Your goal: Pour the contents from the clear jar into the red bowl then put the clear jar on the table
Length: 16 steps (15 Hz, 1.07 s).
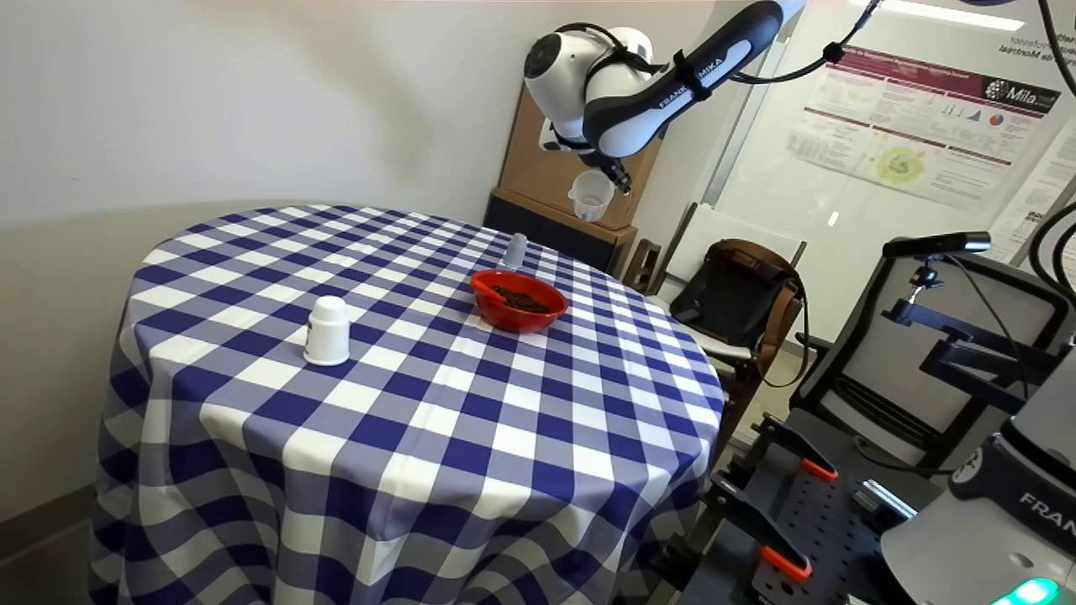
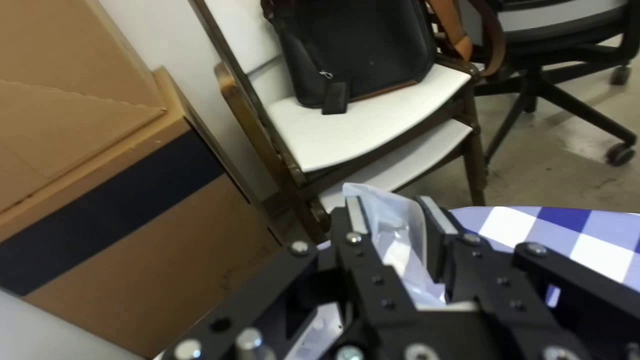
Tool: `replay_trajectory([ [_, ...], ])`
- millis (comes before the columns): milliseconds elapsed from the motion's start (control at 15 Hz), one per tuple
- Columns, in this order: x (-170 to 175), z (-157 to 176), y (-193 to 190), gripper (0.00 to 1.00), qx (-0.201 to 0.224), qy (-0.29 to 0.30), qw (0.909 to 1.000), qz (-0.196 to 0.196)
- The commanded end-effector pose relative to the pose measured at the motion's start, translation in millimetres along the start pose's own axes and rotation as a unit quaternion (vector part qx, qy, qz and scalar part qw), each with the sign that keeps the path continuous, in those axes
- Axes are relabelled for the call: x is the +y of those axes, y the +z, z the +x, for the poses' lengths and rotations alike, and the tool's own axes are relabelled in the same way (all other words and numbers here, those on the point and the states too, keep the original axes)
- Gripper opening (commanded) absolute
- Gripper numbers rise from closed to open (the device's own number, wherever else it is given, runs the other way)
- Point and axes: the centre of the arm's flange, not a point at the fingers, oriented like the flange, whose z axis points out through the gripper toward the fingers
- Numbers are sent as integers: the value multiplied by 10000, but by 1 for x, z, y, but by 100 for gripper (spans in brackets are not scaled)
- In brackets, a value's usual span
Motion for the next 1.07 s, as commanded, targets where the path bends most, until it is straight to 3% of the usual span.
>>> replay_trajectory([
  [0,24,-7,24,11,400,-578,9947,748],
  [267,21,-3,39,11,954,-1268,9766,1452],
  [533,6,17,57,11,1382,-1756,9469,2312],
  [733,-12,38,71,11,1595,-1996,9167,3071],
  [1000,-30,56,86,11,1976,-2180,8679,4003],
])
